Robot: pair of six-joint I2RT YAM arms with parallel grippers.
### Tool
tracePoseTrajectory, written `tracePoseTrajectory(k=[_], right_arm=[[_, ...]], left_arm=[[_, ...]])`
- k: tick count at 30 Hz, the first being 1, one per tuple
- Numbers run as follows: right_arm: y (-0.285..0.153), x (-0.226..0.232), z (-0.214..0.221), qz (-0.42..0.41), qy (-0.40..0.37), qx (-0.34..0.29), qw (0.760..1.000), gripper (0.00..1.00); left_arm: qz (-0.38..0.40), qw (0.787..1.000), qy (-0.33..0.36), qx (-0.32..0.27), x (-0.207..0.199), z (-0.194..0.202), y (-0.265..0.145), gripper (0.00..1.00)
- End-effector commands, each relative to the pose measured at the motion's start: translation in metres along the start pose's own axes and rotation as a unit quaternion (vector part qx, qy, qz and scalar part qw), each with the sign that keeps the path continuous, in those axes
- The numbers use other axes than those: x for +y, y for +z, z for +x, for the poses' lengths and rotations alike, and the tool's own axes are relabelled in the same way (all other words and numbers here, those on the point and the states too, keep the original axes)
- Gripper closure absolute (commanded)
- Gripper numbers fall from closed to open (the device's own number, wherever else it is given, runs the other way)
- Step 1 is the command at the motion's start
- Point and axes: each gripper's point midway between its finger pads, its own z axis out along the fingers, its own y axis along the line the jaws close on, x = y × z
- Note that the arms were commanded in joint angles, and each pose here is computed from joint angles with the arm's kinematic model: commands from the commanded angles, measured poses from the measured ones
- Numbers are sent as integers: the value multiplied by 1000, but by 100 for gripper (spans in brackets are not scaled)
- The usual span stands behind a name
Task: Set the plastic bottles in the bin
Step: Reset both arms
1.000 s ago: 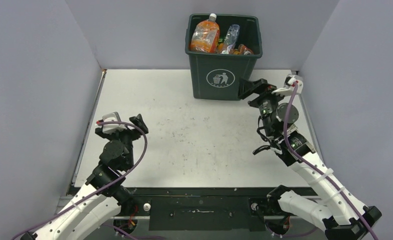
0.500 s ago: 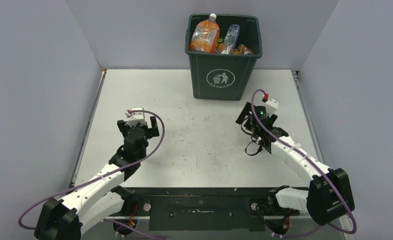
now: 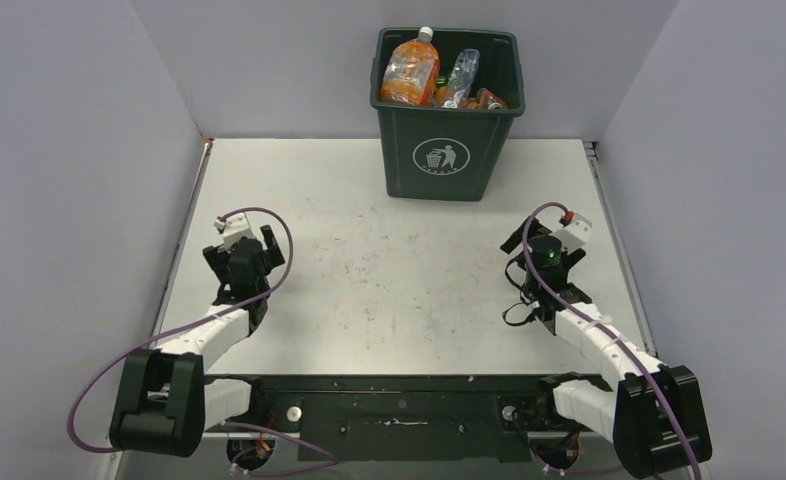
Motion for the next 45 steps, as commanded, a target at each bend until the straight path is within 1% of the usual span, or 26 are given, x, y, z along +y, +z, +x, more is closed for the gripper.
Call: tracePoseTrajectory(k=[1,4,6,8,10,12,14,15,16,18,20,23,26,27,28,30,32,35,37,39,40,45], right_arm=[[-1,3,-68,11,-22,-144,989,10],[3,-26,-68,76,-42,-168,982,10],[6,-33,-61,84,-49,-158,983,10],[7,-39,-61,86,-83,-171,978,10],[8,-52,-60,102,-100,-190,971,10],[9,-57,-58,93,-116,-214,966,10],[17,-63,-49,92,-121,-218,964,10],[20,-61,-49,84,-130,-220,963,10],[26,-58,-48,83,-140,-211,964,10],[40,-50,-44,67,-158,-183,968,10],[46,-47,-41,28,-159,-172,972,10],[25,-58,-30,-11,-146,-216,965,10],[16,-53,-20,-54,-167,-247,953,10],[16,-53,-18,-56,-173,-243,953,10],[23,-57,-10,-43,-178,-215,959,11],[49,-48,-13,-31,-178,-184,966,10],[59,-41,-3,-47,-203,-152,966,10],[64,-36,2,-59,-219,-137,964,11],[62,-33,0,-69,-216,-145,963,10],[53,-32,0,-82,-219,-158,959,10],[50,-32,-1,-88,-221,-165,957,10],[71,-21,11,-101,-245,-114,957,10]], left_arm=[[51,997,-10,-57,-13,-17,20,4],[77,991,-13,-112,-18,-23,22,4],[100,989,-13,-113,-22,-10,26,4],[121,984,0,-133,-26,-8,25,4],[153,982,16,-111,-37,-3,23,4],[181,975,32,-127,-46,-5,19,4],[184,975,37,-120,-48,-1,16,4],[182,975,37,-123,-48,-1,16,4],[174,976,32,-126,-46,-4,18,4],[145,983,13,-116,-36,-3,24,4],[136,984,-3,-113,-30,-4,25,4],[147,981,-1,-123,-30,-4,22,4],[156,980,6,-127,-33,-5,21,4],[154,981,6,-120,-34,-4,24,4],[151,982,7,-115,-34,-4,26,4],[146,983,7,-110,-34,-4,29,4],[149,983,7,-104,-35,-3,30,4],[155,982,10,-104,-37,-4,30,4],[156,982,10,-105,-37,-3,30,4],[193,975,35,-103,-50,-1,26,4],[201,973,35,-108,-51,-1,24,4],[181,978,21,-98,-45,-2,29,4]])
